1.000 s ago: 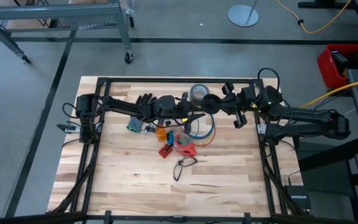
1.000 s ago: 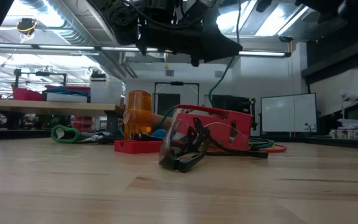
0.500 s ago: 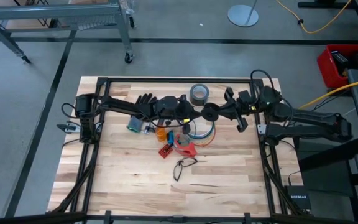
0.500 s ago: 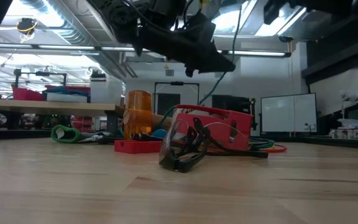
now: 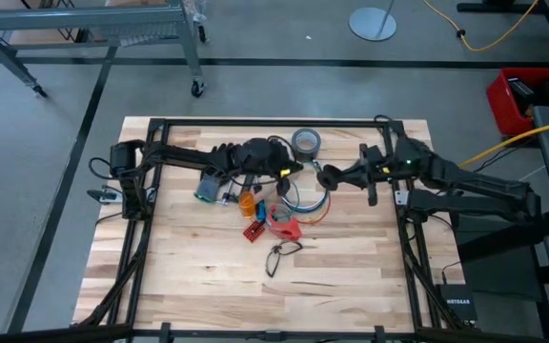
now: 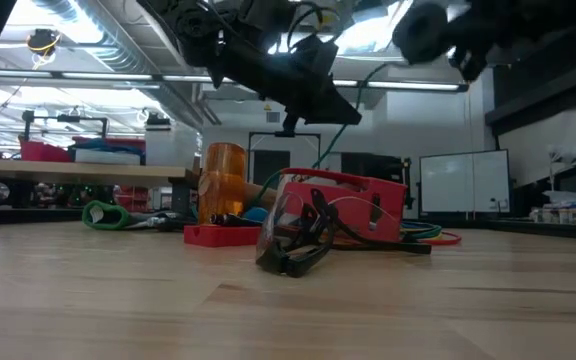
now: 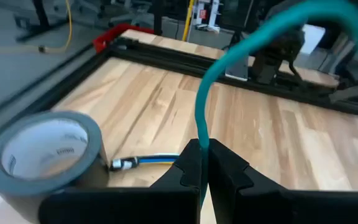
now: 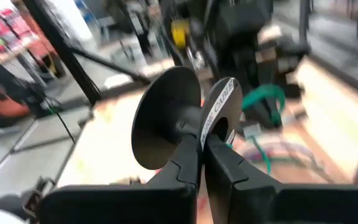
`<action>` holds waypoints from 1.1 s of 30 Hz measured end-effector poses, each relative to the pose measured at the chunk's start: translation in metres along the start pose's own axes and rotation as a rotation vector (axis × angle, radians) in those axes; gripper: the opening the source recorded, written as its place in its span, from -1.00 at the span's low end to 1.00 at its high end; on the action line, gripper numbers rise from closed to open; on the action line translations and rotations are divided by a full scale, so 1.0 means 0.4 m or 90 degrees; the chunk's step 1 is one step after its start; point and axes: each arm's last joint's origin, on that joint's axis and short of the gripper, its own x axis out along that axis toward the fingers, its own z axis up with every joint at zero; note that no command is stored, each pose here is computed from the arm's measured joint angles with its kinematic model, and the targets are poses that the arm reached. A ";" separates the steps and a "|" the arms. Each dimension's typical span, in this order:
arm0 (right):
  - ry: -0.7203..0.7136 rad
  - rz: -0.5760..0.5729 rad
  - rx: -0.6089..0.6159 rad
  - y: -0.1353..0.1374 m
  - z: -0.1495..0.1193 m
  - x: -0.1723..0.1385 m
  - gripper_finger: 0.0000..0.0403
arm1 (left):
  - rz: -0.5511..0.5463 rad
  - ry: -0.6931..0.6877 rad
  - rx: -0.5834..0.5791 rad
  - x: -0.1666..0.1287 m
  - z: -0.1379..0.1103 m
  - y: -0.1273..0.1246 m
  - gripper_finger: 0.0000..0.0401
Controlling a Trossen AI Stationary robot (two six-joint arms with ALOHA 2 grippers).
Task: Coil cords
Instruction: Coil the green wire on the spool
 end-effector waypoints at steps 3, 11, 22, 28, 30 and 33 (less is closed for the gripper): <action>0.056 -0.018 0.022 -0.013 -0.020 0.020 -0.94 | -0.007 0.001 -0.028 0.000 0.001 0.011 -0.99; 0.137 -0.124 0.048 -0.057 -0.056 0.089 -0.94 | -0.049 0.008 -0.078 -0.001 0.002 0.015 -0.99; 0.169 -0.251 0.107 -0.110 -0.094 0.173 -0.94 | -0.115 0.034 -0.151 -0.002 -0.001 0.008 -0.99; 0.070 -0.244 0.111 -0.123 -0.071 0.215 -0.94 | -0.124 0.037 -0.154 -0.002 -0.003 -0.006 -0.99; 0.042 -0.267 0.112 -0.127 -0.060 0.221 -0.94 | -0.127 0.038 -0.153 -0.002 -0.004 -0.012 -0.99; 0.003 -0.302 0.106 -0.129 -0.041 0.223 -0.94 | -0.131 0.040 -0.145 -0.002 -0.005 -0.021 -0.99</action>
